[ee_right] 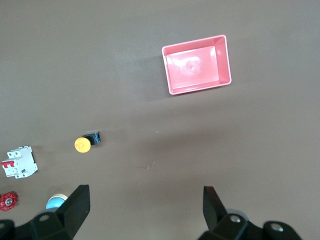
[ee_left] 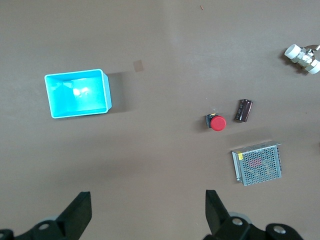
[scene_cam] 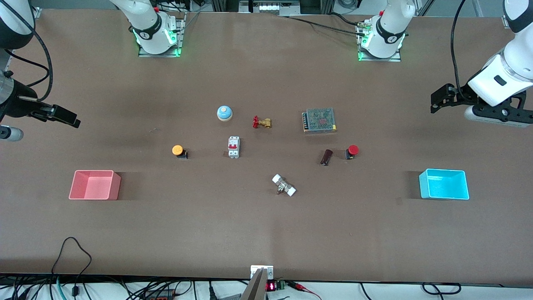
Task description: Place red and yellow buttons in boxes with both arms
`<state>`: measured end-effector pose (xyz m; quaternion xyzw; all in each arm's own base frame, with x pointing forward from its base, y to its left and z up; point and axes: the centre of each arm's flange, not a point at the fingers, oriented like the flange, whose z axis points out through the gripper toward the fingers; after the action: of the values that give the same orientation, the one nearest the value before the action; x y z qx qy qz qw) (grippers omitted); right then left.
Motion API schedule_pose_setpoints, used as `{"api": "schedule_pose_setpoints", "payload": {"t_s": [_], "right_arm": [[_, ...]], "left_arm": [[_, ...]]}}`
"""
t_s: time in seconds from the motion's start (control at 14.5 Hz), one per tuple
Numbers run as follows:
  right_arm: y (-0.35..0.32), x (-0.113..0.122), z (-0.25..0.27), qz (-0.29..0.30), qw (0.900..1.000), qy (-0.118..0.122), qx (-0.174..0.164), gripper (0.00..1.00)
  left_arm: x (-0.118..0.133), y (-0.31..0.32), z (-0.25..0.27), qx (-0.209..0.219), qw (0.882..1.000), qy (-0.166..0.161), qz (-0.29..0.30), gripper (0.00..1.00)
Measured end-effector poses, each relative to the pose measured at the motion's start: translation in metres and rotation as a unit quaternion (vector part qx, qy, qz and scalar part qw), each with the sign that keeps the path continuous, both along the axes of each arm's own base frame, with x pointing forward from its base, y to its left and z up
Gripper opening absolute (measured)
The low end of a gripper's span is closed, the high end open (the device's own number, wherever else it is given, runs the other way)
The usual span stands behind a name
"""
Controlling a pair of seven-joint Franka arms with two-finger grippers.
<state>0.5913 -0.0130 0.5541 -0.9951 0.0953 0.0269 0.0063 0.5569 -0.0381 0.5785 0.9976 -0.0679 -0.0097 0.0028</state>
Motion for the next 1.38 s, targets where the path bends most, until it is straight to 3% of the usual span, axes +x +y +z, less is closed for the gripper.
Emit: {"api": "schedule_pose_setpoints", "payload": {"t_s": [0.28,0.9,1.38], "right_arm": [[0.026,0.002,-0.025,0.023,1.000,0.019,0.004,1.00],[0.093,0.021,-0.107,0.054,0.998,0.003,0.012,1.00],[0.138,-0.003,-0.206,0.058,0.997,-0.045,0.021,1.00]], "left_arm": [[-0.003,-0.001,-0.011,0.002,1.000,0.030,-0.001,1.00],[0.020,-0.051,-0.100,0.010,0.993,0.114,0.015,1.00],[0.048,-0.090,-0.157,0.009,0.994,0.099,0.050,1.00]]}}
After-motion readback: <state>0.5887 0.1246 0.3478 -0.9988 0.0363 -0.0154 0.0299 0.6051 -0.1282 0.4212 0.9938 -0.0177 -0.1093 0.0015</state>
